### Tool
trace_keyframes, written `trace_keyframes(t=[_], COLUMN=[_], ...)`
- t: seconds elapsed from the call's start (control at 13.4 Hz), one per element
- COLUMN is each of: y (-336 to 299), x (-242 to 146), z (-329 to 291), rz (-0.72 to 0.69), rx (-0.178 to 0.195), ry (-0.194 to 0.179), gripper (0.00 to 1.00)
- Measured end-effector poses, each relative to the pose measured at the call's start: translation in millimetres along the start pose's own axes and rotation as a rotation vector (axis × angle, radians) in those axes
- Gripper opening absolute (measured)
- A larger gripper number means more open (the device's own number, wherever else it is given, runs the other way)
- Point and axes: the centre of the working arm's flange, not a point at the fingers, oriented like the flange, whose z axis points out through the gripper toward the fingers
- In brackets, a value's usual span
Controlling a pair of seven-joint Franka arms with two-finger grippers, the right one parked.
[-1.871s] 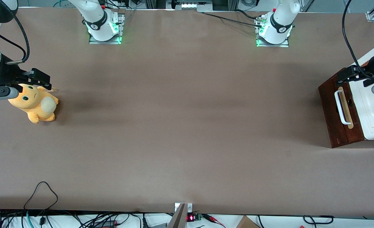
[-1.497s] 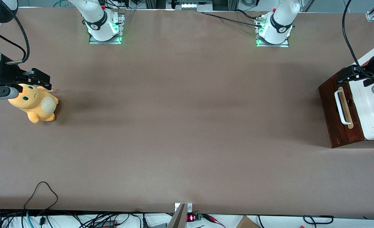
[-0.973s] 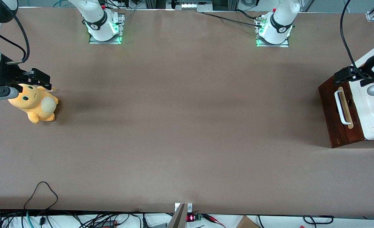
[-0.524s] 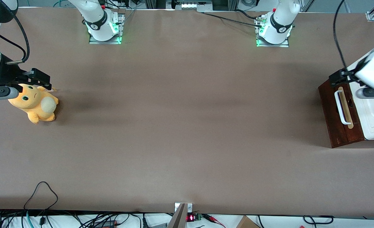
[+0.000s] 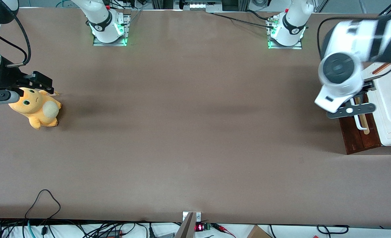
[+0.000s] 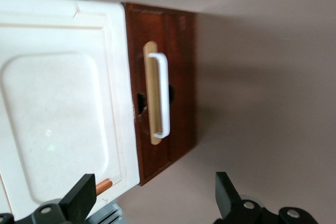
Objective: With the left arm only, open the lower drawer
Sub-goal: 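Move the open left gripper down to the drawer's white bar handle, then close the left gripper around the white bar handle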
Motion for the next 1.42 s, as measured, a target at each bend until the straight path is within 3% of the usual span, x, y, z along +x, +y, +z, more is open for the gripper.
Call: trace_keyframes(t=[0.15,0.22,0.3,0.37,0.6,0.75,0.9,1.12,1.2,1.27,1.42], y=[35,50,63,71,74,75,73,80,87,95,112], x=[-6,-10,-12,-14,-14,-8,-3,-3,-2,-1,-2], z=[38,59,77,90,94,91,89,102,116,136,182], rz=[-0.052,-0.055,-0.039,-0.020,0.056,0.133,0.169,0.171,0.155,0.133,0.090], rx=[0.144,0.234,0.301,0.332,0.343,0.334,0.361,0.369,0.386,0.427,0.536], ry=[-0.017,-0.015,-0.010,-0.014,-0.024,0.013,0.053,0.036,0.023,0.015,0.002], gripper=[1.00,1.00,1.00,1.00,1.00,1.00,1.00,0.91,0.92,0.92,0.93])
